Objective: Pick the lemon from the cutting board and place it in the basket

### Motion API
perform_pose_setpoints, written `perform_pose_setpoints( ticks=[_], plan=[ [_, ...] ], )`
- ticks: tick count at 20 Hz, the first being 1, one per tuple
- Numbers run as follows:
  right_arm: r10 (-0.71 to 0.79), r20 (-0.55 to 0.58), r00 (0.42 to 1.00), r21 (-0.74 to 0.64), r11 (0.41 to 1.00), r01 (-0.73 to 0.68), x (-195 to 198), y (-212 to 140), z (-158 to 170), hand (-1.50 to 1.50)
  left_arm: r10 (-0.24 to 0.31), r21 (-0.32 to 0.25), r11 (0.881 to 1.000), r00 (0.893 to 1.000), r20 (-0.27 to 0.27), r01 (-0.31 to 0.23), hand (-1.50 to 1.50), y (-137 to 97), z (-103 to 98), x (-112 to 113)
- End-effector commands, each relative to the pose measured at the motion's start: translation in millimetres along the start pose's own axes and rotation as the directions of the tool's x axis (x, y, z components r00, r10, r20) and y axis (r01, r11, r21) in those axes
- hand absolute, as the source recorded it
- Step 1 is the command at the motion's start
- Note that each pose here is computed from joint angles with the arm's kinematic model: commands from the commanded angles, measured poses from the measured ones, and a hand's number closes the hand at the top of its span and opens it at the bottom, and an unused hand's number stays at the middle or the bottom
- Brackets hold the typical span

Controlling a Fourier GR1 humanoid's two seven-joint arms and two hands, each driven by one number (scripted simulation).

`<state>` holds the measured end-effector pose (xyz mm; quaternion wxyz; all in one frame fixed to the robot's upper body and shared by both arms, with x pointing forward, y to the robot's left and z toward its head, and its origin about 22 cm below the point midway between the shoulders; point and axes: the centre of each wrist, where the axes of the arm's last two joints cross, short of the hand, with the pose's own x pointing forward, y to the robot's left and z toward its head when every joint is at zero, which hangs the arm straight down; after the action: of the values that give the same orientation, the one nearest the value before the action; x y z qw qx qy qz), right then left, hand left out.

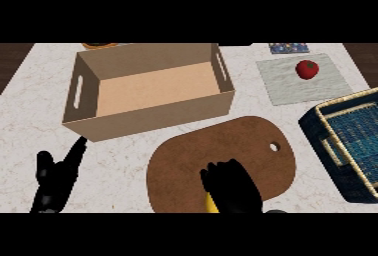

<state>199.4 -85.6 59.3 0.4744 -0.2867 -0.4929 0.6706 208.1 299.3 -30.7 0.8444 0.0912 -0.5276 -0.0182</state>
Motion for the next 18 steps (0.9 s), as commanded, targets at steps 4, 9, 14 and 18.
perform_pose_setpoints(
  ticks=[4,9,14,18],
  plan=[
    [-0.003,0.041,0.999,0.030,1.000,0.001,-16,23,117,1.50,0.023,0.044,0.999,0.991,-0.129,-0.017,0.00,16,17,-34],
    [-0.243,0.066,0.968,-0.157,0.955,0.250,-19,-17,167,1.50,0.068,0.045,0.997,0.989,-0.132,-0.063,0.00,6,22,-33],
    [-0.614,0.299,0.730,-0.364,0.634,0.682,-7,-56,185,1.50,0.054,0.060,0.997,0.992,-0.117,-0.047,0.00,14,23,-34],
    [-0.601,0.337,0.725,-0.475,0.556,0.682,-16,-68,193,1.50,0.062,0.049,0.997,0.991,-0.117,-0.057,0.00,13,23,-31]
  ],
)
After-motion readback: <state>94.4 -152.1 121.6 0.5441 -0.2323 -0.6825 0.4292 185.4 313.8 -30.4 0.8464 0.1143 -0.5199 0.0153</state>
